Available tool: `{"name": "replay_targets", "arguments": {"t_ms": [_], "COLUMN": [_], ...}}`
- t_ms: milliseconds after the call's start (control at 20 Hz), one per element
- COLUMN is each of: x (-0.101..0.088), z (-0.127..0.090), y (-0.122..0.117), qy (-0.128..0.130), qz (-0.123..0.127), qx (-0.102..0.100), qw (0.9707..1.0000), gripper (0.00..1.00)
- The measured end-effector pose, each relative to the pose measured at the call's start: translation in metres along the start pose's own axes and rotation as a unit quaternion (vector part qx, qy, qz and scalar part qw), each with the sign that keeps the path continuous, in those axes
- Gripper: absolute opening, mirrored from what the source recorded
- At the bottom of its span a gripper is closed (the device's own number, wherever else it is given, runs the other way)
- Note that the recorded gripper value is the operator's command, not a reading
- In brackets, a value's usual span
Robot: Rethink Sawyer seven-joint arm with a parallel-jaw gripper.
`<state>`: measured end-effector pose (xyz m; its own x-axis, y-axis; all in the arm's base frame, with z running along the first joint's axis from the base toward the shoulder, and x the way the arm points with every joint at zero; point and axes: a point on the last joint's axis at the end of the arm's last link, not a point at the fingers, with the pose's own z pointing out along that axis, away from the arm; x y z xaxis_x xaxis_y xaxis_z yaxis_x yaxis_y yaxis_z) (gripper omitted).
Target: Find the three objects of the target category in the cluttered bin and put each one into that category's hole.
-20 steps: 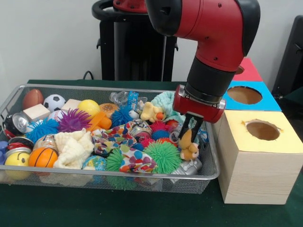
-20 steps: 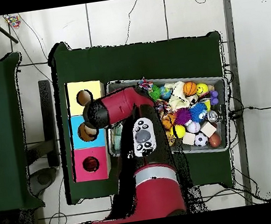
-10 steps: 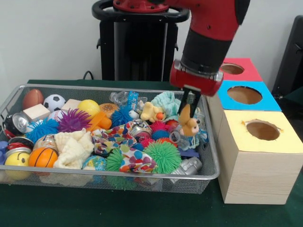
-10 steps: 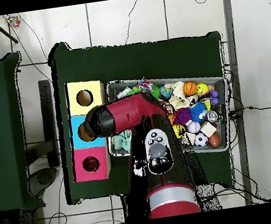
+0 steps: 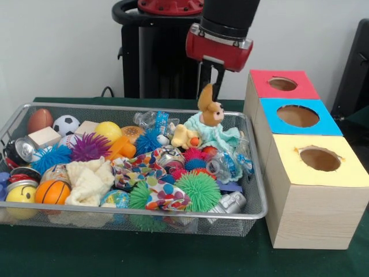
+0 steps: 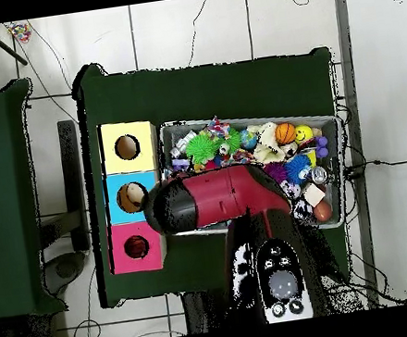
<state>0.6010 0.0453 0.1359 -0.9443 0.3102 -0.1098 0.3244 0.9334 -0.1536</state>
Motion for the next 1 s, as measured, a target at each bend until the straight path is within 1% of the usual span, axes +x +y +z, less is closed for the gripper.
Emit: {"name": "replay_targets", "arguments": {"t_ms": [100, 200, 250, 300, 350, 400, 500, 550, 650, 800, 1000], "x": [0.007, 0.014, 0.020, 0.032, 0.037, 0.045, 0.067, 0.081, 0.100, 0.141, 0.181], "z": [-0.002, -0.004, -0.005, -0.005, -0.005, -0.006, -0.007, -0.009, -0.011, -0.014, -0.013], "y": [-0.006, -0.008, -0.007, -0.001, 0.002, 0.008, 0.025, 0.037, 0.054, 0.084, 0.106], "qy": [0.000, 0.000, 0.000, 0.000, 0.000, -0.001, -0.003, -0.005, -0.007, -0.010, -0.021], "qz": [0.003, 0.002, -0.001, -0.009, -0.014, -0.023, -0.049, -0.065, -0.086, -0.128, -0.165], "qx": [-0.001, -0.002, -0.002, -0.002, -0.001, 0.000, 0.000, 0.000, -0.004, -0.014, -0.024], "qw": [1.0000, 1.0000, 1.0000, 1.0000, 0.9999, 0.9997, 0.9988, 0.9979, 0.9963, 0.9916, 0.9857], "gripper": [0.00, 0.00, 0.00, 0.00, 0.00, 0.00, 0.00, 0.00, 0.00, 0.00, 0.00]}}
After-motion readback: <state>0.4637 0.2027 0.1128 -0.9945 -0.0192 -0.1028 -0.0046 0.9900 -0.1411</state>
